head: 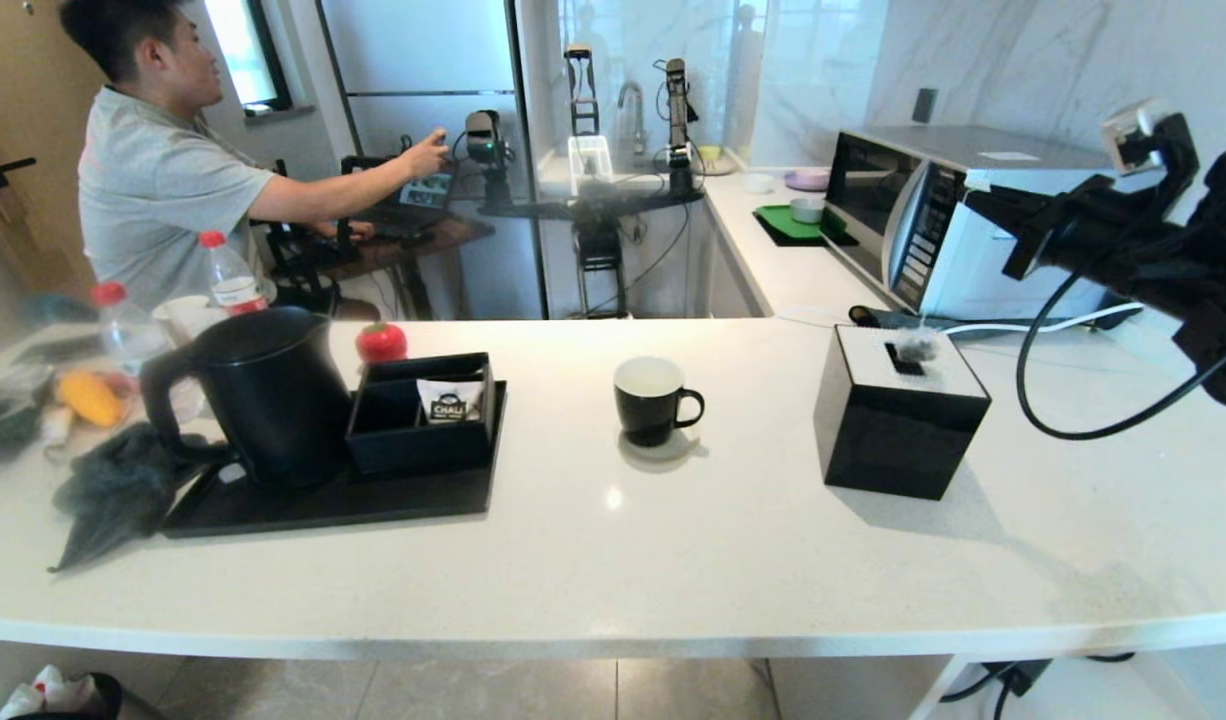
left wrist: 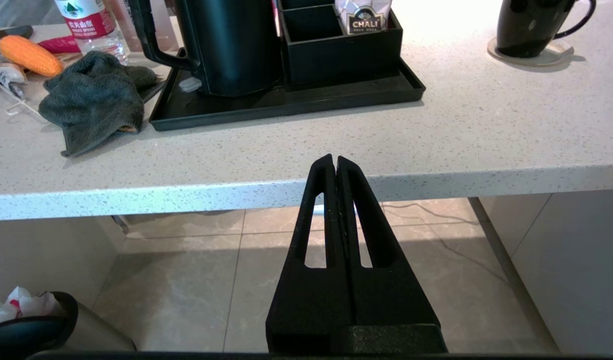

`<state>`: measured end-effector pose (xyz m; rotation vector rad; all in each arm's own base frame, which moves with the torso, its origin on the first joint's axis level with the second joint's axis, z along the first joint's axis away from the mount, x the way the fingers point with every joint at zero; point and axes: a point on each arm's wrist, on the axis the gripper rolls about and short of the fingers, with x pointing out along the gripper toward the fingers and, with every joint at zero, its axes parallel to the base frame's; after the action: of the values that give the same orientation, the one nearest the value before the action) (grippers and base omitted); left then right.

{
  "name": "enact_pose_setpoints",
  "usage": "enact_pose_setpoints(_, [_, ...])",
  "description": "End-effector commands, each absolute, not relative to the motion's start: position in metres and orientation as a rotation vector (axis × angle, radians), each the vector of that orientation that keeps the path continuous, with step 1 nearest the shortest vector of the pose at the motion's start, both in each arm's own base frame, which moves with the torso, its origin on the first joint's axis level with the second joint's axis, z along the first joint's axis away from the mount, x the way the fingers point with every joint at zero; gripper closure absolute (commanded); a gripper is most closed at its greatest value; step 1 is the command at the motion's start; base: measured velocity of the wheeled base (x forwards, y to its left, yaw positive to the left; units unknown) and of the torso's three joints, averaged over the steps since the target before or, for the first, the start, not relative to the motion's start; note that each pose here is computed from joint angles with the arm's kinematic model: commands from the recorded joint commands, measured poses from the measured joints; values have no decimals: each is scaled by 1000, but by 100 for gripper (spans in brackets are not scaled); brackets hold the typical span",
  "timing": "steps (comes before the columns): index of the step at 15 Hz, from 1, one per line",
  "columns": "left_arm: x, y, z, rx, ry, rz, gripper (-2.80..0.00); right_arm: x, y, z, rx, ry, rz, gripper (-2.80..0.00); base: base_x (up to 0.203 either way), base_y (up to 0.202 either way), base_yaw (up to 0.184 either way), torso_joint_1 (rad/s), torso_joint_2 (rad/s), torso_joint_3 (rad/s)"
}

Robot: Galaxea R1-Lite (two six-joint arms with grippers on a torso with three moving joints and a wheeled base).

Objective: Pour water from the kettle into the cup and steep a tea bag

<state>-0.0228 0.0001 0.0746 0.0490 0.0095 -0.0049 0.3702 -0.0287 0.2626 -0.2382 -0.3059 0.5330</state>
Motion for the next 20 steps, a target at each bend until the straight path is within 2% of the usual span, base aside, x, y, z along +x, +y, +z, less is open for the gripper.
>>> enact_pose_setpoints(1, [-23, 0, 75, 49, 9, -5, 0, 359, -28, 263, -241, -306, 535, 0, 0, 0, 0, 0, 0, 0])
enact_pose_setpoints(7, [-23, 0, 75, 49, 9, -5, 0, 347, -31, 239, -228, -266, 526, 0, 0, 0, 0, 0, 0, 0])
enact_pose_setpoints(14, [-23, 0, 75, 49, 9, -5, 0, 362, -32, 237, -229, -270, 539, 0, 0, 0, 0, 0, 0, 0])
enact_pose_setpoints(20, [-23, 0, 75, 49, 9, -5, 0, 352, -30, 187, -204, -185, 545, 0, 0, 0, 0, 0, 0, 0])
